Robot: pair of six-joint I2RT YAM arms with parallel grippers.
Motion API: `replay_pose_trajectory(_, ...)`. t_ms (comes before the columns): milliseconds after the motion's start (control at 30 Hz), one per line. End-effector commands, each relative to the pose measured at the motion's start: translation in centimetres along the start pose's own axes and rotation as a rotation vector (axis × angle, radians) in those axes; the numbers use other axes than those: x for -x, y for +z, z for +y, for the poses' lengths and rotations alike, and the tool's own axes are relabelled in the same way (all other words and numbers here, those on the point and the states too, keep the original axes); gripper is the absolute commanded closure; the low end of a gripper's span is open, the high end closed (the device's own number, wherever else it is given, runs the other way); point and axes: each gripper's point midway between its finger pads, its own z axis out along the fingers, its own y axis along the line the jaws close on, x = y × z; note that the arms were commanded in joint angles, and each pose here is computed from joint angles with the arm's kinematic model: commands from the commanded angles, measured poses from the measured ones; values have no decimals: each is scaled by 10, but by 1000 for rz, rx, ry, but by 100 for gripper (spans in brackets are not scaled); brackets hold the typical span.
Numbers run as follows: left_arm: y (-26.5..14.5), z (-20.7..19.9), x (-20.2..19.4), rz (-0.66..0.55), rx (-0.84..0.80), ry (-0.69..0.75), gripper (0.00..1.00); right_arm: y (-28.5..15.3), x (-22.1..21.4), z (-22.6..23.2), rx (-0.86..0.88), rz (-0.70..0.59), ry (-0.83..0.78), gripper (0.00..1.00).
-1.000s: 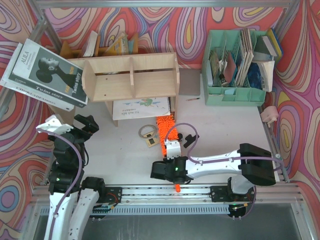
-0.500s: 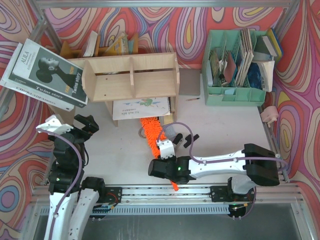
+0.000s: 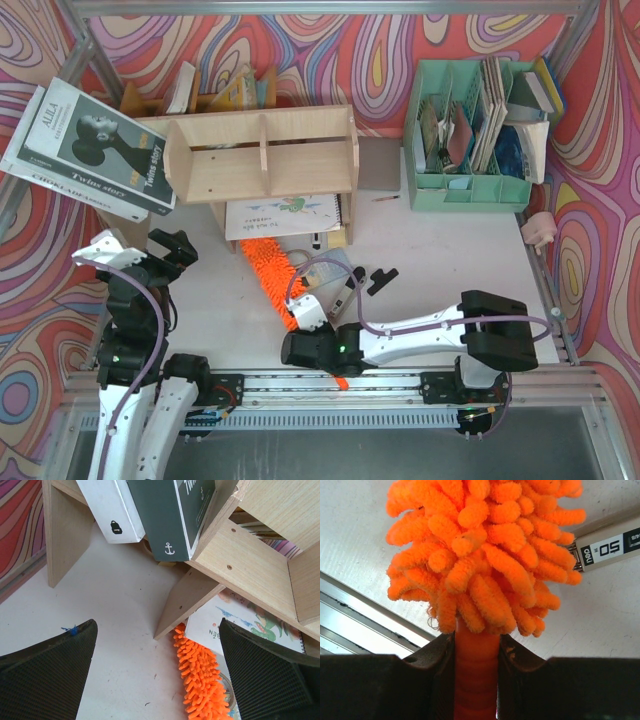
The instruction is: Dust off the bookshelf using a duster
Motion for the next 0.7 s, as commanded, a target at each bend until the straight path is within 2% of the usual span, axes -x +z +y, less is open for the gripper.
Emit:
replay_pose_trajectory(0, 0, -2, 4, -13, -6, -15, 1, -5, 9, 21, 39, -34, -85, 100)
replay_pose_trajectory(333, 1, -1, 4, -11, 3, -11, 2, -8, -7, 3, 3, 1, -103, 100)
replay_pose_trajectory(667, 6, 3, 2, -3, 30, 1, 1, -53, -34, 1, 86, -35, -233, 100)
